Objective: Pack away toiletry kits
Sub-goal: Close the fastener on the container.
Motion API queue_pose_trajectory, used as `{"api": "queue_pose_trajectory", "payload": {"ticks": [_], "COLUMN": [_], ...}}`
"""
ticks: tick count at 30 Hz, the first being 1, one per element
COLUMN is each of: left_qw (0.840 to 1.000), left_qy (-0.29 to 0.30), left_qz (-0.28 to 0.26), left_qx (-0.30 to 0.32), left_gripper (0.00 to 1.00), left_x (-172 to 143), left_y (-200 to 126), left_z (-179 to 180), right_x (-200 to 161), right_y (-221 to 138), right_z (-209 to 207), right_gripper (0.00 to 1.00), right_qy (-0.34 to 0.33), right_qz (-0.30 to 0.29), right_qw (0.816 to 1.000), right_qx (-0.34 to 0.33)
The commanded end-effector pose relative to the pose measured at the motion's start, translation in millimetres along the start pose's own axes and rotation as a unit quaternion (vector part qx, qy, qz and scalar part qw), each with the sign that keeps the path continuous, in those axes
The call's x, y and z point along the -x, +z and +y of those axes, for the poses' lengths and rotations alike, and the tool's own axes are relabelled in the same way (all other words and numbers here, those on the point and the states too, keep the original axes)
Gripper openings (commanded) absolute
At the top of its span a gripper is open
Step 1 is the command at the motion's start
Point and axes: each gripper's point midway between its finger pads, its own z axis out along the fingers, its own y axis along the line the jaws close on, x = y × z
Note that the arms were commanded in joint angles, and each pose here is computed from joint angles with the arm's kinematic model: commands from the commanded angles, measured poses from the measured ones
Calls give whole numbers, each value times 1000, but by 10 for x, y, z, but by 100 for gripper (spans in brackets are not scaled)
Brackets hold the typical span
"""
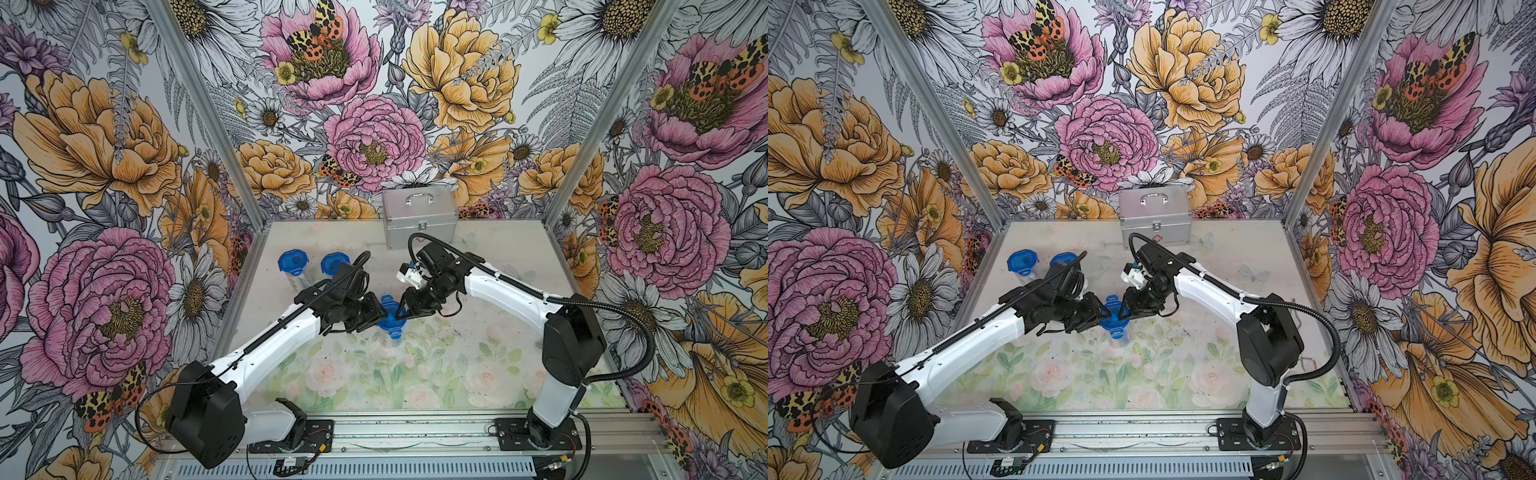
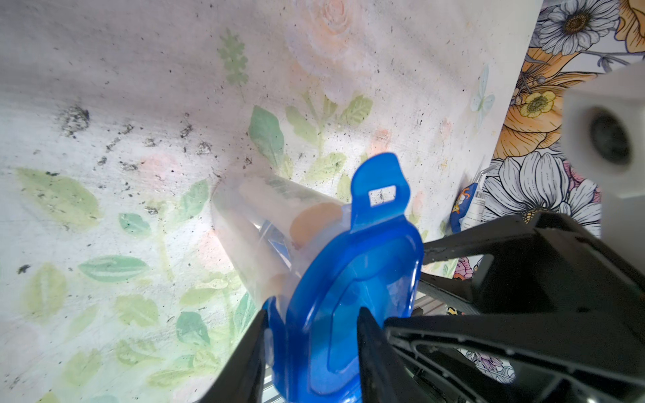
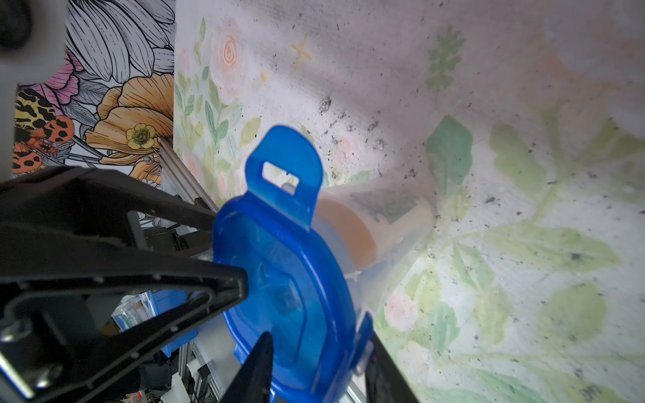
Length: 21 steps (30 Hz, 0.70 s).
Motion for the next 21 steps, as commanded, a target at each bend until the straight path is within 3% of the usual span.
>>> {"api": "queue_pose_trajectory", "payload": {"ticks": [1,13,21], "left_qw": [998,999,1000], "left_qy": [4,-14,-8], "left_qz": [61,21,1], "left_qx": [0,21,2], "left_gripper": [39,52,60], "left_x": [-228,-191,-98], "left_y": [305,1,-213], "left_z": [67,271,184], "right_x": [174,288,302], "right_y": [321,41,-197], "right_z": [160,192,135], "right_gripper": [41,59,74], "right_qy": [-69,-89,-82], "right_qz": [-19,-62,-86], "right_qw": [997,994,993], "right_qx": [33,8,-12]}}
